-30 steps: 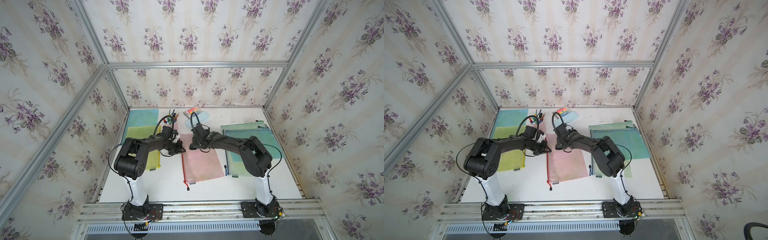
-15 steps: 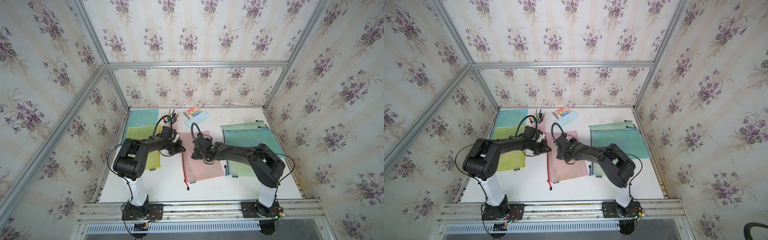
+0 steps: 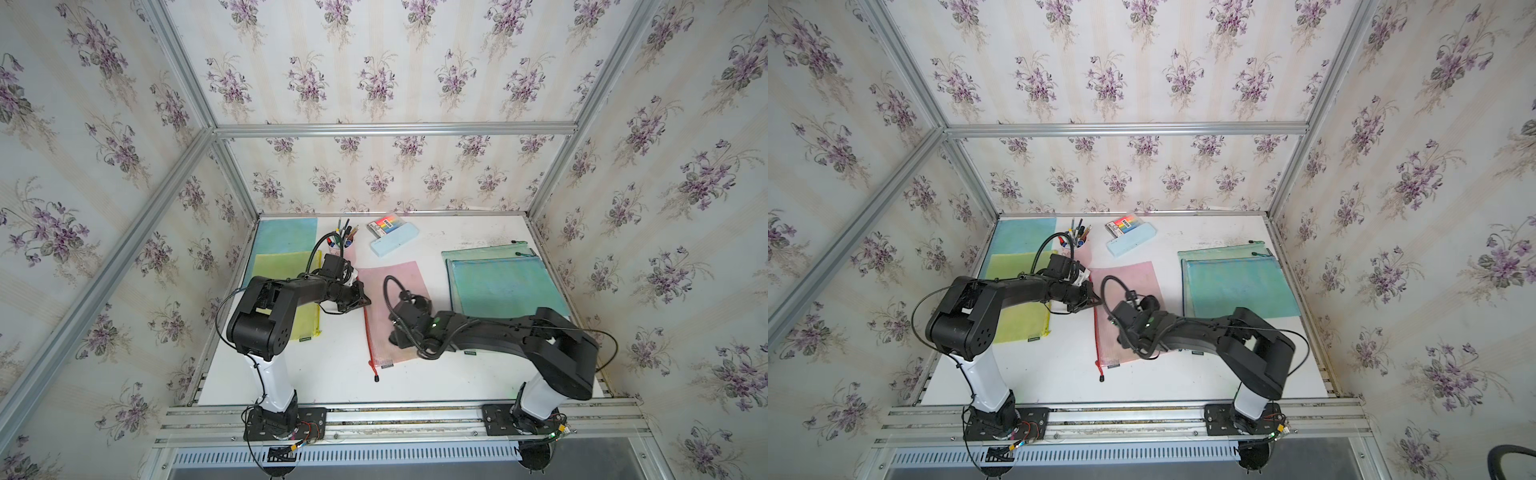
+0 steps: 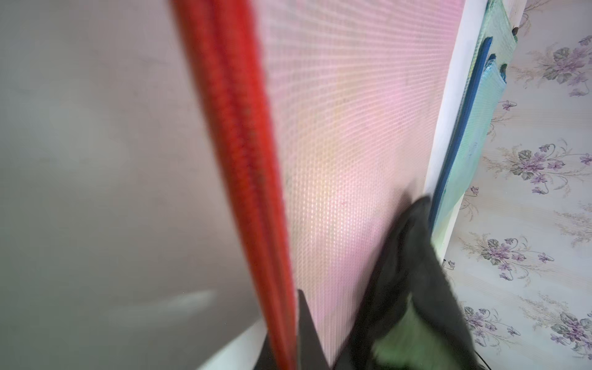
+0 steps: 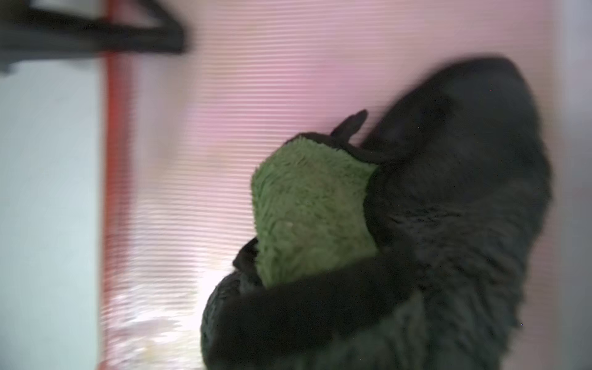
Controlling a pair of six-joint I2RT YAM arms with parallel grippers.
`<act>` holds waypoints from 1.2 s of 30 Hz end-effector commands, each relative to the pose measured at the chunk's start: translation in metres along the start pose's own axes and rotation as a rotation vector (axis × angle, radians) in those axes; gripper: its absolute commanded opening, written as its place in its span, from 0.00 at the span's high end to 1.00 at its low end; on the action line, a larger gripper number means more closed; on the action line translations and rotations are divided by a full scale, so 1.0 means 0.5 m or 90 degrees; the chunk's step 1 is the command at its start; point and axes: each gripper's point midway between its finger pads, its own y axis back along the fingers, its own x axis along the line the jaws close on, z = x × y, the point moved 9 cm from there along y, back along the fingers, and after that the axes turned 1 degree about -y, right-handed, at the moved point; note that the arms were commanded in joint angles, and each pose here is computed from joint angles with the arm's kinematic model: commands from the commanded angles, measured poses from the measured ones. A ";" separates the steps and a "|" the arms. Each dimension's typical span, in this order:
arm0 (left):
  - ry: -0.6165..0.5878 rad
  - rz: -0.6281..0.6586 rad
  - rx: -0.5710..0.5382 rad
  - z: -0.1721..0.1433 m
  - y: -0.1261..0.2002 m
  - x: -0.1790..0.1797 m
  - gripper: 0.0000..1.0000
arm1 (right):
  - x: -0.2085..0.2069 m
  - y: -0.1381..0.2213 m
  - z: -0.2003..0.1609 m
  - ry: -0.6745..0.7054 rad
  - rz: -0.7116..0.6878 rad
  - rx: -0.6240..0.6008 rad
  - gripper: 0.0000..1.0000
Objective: Wipe the document bag
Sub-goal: Wipe the dirt from the document bag, then move the document bag.
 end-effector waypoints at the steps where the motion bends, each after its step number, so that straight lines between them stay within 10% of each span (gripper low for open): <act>1: -0.006 -0.017 -0.003 0.007 -0.003 -0.006 1.00 | 0.063 -0.005 -0.014 0.058 0.030 -0.003 0.78; 11: -0.056 0.013 0.019 -0.006 0.024 -0.019 1.00 | -0.244 0.104 -0.051 -0.157 -0.117 -0.062 0.78; 25: -0.149 0.105 0.045 -0.081 0.191 -0.082 1.00 | -0.210 0.033 -0.019 -0.080 -0.122 0.016 0.78; 36: -0.146 0.353 0.092 -0.130 0.397 -0.090 1.00 | -0.161 0.063 0.166 -0.049 -0.056 -0.082 0.78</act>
